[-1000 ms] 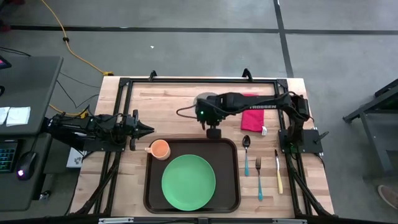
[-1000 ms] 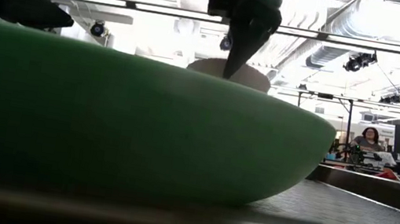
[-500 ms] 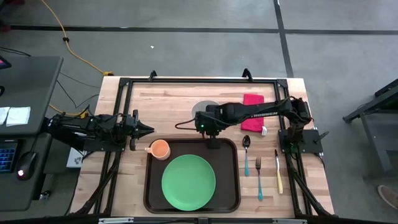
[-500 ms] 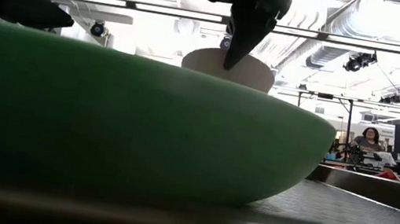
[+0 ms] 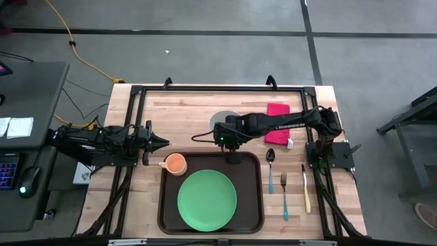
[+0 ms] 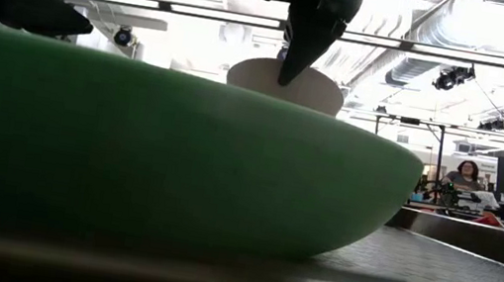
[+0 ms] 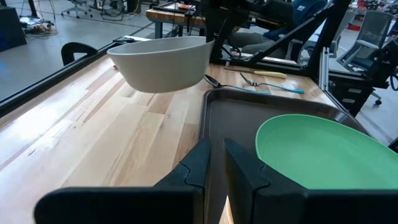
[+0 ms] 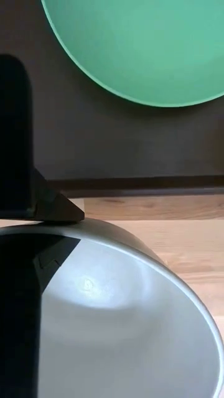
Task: Set up tray
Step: Put the gray bowl on the green plate
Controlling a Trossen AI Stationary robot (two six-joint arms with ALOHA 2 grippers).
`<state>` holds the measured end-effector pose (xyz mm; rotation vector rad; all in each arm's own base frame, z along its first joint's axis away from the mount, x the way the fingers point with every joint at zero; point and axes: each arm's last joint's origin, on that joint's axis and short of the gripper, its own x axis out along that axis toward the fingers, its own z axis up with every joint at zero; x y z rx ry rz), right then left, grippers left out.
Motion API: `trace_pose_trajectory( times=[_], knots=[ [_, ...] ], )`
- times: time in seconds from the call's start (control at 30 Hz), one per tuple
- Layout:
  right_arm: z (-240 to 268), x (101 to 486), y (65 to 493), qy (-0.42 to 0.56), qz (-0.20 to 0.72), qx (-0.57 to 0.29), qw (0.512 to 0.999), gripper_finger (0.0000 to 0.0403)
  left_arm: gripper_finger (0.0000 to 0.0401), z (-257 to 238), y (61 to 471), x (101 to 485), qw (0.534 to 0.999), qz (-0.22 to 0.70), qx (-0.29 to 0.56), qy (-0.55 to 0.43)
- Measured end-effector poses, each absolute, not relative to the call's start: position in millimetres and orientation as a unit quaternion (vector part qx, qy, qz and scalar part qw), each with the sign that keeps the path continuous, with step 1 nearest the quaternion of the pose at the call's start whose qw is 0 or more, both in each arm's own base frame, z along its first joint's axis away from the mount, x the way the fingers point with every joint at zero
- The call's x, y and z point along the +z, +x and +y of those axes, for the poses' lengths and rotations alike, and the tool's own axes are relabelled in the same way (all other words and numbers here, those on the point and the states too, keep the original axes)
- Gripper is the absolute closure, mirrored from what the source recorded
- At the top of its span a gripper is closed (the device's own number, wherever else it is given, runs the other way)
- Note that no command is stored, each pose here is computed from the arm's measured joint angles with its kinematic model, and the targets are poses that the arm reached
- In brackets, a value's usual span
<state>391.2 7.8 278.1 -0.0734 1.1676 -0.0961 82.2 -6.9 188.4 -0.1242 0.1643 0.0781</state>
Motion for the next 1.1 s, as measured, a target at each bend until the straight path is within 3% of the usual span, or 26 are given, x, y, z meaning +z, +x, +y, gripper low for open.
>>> trace_pose_trajectory(
  times=[1.1],
  knots=[
    [52,282,396,-0.019,0.508,-0.023,0.861,0.0403,0.0327,-7,82,188,0.994,0.085,0.034,-0.062]
  ],
)
